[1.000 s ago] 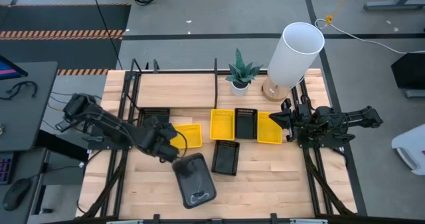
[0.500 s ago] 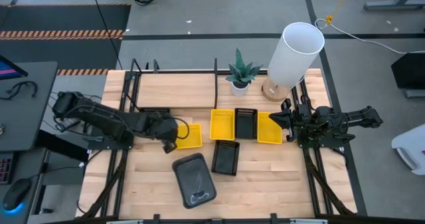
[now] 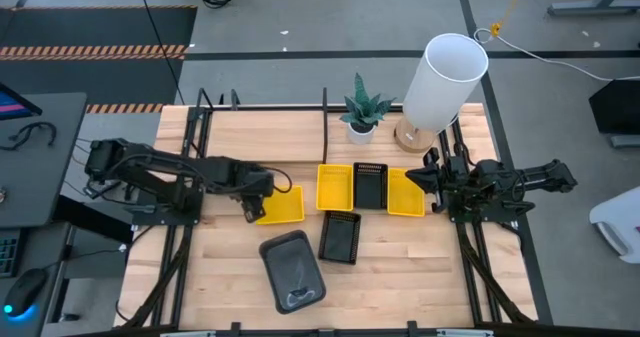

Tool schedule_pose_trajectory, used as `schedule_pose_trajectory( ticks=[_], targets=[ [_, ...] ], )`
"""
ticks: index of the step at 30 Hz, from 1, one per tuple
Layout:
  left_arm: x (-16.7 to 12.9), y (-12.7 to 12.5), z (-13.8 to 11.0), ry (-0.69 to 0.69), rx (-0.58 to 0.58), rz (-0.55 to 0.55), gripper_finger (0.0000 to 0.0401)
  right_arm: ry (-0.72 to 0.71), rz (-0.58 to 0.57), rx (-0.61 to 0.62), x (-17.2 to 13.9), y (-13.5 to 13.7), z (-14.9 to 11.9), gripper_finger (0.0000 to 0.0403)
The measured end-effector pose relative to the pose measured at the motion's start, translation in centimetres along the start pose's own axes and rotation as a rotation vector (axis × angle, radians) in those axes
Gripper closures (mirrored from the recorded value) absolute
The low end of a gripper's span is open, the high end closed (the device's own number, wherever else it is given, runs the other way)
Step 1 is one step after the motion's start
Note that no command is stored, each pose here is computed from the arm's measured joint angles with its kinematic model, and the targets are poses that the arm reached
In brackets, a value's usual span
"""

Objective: Stack baskets on shelf by color
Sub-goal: Stack the left black bin on the top right black bin

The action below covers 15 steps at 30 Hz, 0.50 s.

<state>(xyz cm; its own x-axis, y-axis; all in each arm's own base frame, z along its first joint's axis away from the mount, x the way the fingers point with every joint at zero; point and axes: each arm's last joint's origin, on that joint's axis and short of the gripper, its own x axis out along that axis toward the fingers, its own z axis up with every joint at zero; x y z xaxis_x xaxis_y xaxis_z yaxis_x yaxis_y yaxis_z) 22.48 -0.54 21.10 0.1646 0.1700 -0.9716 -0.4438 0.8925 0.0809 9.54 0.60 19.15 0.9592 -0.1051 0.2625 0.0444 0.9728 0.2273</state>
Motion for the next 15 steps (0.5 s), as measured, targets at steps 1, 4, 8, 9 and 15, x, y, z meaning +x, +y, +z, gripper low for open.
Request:
schedule_pose_trajectory(
  ticks=[1,4,8,9,15],
  targets=[
    [-0.3,0.2,0.0,0.011,-0.001,0.012,0.0234,-0.006,0.001,0.001,0.0,0.0,0.1,0.0376],
    [-0.3,0.6,-0.6,0.079,0.043,0.054,0.0242,-0.006,0.0,0.002,0.0,0.0,0.1,0.0376],
    [0.9,1.4,-1.6,0.147,0.079,0.098,0.0254,-0.009,0.001,0.002,0.0,0.0,0.1,0.0376],
    [1.2,1.7,-1.8,0.159,0.076,0.105,0.0257,-0.009,0.001,0.002,0.0,0.0,0.1,0.0376],
    [3.0,2.6,-2.9,0.223,0.064,0.104,0.0259,-0.009,0.001,0.002,0.0,0.0,0.1,0.0376]
  ],
)
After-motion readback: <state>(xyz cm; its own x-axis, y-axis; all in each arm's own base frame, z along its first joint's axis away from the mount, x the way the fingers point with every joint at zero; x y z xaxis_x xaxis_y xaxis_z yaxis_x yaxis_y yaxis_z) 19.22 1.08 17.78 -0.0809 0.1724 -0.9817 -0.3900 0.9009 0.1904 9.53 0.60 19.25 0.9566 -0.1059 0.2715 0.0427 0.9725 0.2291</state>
